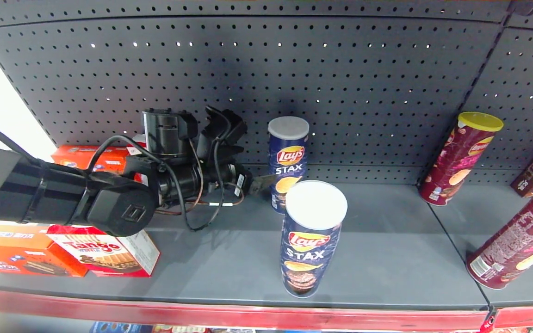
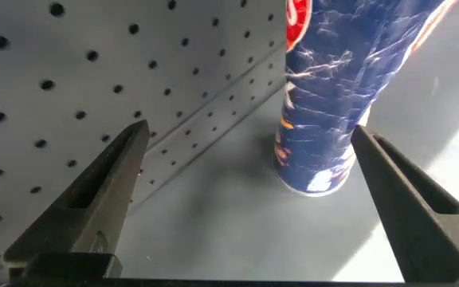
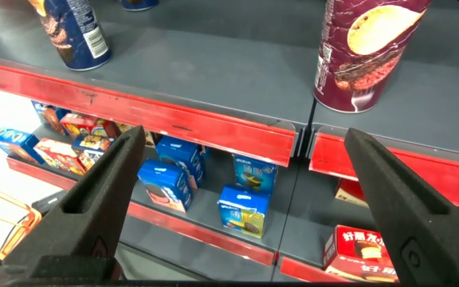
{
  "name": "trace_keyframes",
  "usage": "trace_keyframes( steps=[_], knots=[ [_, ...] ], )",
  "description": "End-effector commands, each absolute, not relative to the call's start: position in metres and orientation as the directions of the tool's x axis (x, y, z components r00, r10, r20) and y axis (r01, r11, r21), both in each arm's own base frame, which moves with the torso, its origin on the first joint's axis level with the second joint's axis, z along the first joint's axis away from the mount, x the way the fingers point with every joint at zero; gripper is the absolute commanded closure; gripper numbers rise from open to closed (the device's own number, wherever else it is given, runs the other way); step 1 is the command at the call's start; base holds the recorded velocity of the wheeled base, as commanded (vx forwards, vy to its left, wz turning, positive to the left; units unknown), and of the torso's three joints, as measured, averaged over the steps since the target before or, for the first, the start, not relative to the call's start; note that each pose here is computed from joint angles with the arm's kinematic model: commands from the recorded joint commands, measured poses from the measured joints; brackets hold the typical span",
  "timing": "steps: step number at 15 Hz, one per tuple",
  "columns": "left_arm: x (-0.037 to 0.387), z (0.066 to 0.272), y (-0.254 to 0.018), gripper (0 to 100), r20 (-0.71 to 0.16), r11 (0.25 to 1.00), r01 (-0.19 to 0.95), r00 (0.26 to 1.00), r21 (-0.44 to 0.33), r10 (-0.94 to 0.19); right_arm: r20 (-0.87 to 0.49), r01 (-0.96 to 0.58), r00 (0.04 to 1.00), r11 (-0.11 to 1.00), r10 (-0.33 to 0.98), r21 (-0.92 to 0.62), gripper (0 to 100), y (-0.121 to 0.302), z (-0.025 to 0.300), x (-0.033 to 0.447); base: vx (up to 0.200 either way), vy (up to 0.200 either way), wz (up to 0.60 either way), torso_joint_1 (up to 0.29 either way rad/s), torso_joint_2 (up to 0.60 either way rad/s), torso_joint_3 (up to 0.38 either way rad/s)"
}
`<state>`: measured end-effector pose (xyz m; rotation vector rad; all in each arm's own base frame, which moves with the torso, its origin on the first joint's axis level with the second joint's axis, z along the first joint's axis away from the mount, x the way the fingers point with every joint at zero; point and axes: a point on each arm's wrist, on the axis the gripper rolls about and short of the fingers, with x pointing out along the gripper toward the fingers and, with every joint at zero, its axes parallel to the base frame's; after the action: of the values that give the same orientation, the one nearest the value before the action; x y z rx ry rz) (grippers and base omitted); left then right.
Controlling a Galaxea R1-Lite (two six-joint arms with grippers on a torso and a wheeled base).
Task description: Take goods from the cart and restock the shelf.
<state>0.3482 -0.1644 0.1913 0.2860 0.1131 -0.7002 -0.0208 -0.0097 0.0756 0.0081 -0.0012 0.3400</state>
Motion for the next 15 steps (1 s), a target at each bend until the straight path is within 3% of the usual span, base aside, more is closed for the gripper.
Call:
trace_keyframes(
  steps=[1, 9, 12, 15],
  knots=[
    [0.352, 0.187, -0.165, 0, -0.205, 0.731, 0.647, 0.763, 0.219, -0.613, 0.002, -0.334, 0.943, 0.943, 0.334, 0.008, 0, -0.010, 0.076, -0.021, 0.000, 0.000, 0.00, 0.000, 0.00, 0.000],
    [0.352, 0.184, -0.164, 0, -0.206, 0.739, 0.635, 0.772, 0.223, -0.601, 0.002, -0.334, 0.943, 0.943, 0.334, 0.008, 0, -0.010, 0.076, -0.021, 0.000, 0.000, 0.00, 0.000, 0.00, 0.000],
    [0.338, 0.189, -0.156, 0, -0.186, 0.772, 0.590, 0.808, 0.238, -0.560, 0.002, -0.334, 0.943, 0.943, 0.334, 0.008, 0, -0.010, 0.076, -0.021, 0.000, 0.000, 0.00, 0.000, 0.00, 0.000],
    [0.330, 0.182, -0.152, 0, -0.217, 0.785, 0.571, 0.820, 0.239, -0.530, 0.002, -0.334, 0.943, 0.943, 0.334, 0.008, 0, -0.010, 0.076, -0.021, 0.000, 0.000, 0.00, 0.000, 0.00, 0.000]
  ],
)
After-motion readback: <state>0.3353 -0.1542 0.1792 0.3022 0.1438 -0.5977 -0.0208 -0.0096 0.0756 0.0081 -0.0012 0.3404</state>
